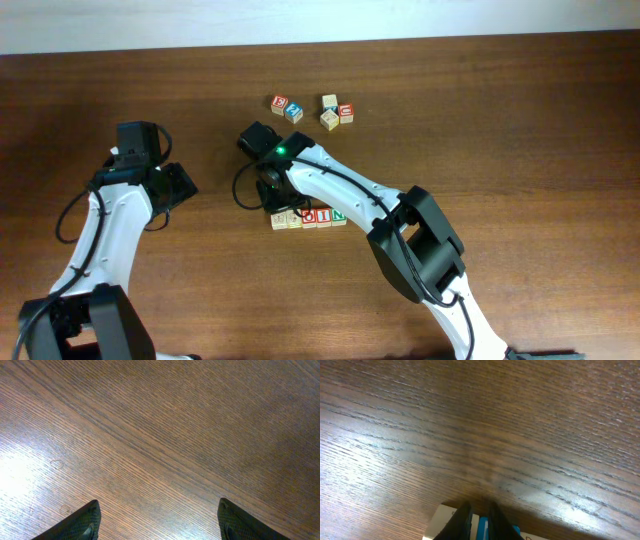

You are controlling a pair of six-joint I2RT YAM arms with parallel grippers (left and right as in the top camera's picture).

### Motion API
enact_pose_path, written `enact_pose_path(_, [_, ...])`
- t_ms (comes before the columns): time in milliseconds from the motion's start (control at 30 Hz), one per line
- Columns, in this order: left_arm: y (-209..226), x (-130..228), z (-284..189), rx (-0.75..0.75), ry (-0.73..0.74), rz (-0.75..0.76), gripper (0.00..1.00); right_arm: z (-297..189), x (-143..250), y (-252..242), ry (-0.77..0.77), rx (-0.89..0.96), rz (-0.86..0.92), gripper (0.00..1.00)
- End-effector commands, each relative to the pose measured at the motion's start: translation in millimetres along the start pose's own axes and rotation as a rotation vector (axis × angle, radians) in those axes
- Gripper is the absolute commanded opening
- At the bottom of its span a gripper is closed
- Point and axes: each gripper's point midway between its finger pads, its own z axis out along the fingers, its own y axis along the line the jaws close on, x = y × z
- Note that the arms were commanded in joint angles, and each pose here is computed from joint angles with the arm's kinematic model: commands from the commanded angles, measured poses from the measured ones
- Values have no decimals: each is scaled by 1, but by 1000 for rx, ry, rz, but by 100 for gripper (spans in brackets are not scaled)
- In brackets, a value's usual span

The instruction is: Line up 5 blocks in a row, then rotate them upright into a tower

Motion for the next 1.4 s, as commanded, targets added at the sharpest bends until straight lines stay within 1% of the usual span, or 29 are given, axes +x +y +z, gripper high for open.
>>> enact_pose_path(0, [-1, -2, 1, 5, 5, -16, 73, 8, 7, -4, 22, 30, 10, 13])
enact_pose_path(867, [-1, -2, 1, 5, 4, -16, 73, 7, 13, -4, 47, 31, 18, 13])
enact_pose_path(900, [-1, -2, 1, 5, 5, -16, 73, 8, 12, -4, 43, 30, 17, 14])
enact_pose_path(967, [-1, -2, 1, 5, 4, -16, 72, 7, 2, -2, 2, 18, 14, 22])
enact_pose_path(1000, [-2, -2, 1, 6, 3, -15, 71, 0, -6, -1, -20, 7, 13, 24])
enact_pose_path(1033, [-2, -3, 0, 8, -1, -14, 70, -17, -20, -2, -57, -5, 4, 25])
enact_pose_path(1067, [-3, -3, 0, 10, -3, -14, 69, -46, -38, -6, -107, -20, 14, 25])
enact_pose_path(1100, [-3, -3, 0, 9, -2, -13, 68, -60, -45, -9, -127, -25, 18, 26])
enact_pose_path(1133, [-8, -2, 0, 36, 9, 15, 65, -95, -55, -17, -156, -31, 20, 26])
enact_pose_path(1167, [-17, 1, -3, 91, 27, 67, 62, -119, -60, -24, -169, -31, 17, 26])
enact_pose_path(1233, [-28, 2, -11, 151, 54, 96, 62, -168, -62, -41, -194, -26, 19, 28])
enact_pose_path(1267, [-32, 0, -18, 165, 64, 102, 62, -195, -61, -51, -214, -24, 15, 30])
enact_pose_path(1333, [-43, -3, -37, 174, 70, 140, 63, -245, -52, -69, -264, -25, 25, 32])
enact_pose_path(1367, [-48, -4, -45, 180, 67, 164, 63, -260, -50, -75, -289, -29, 28, 34])
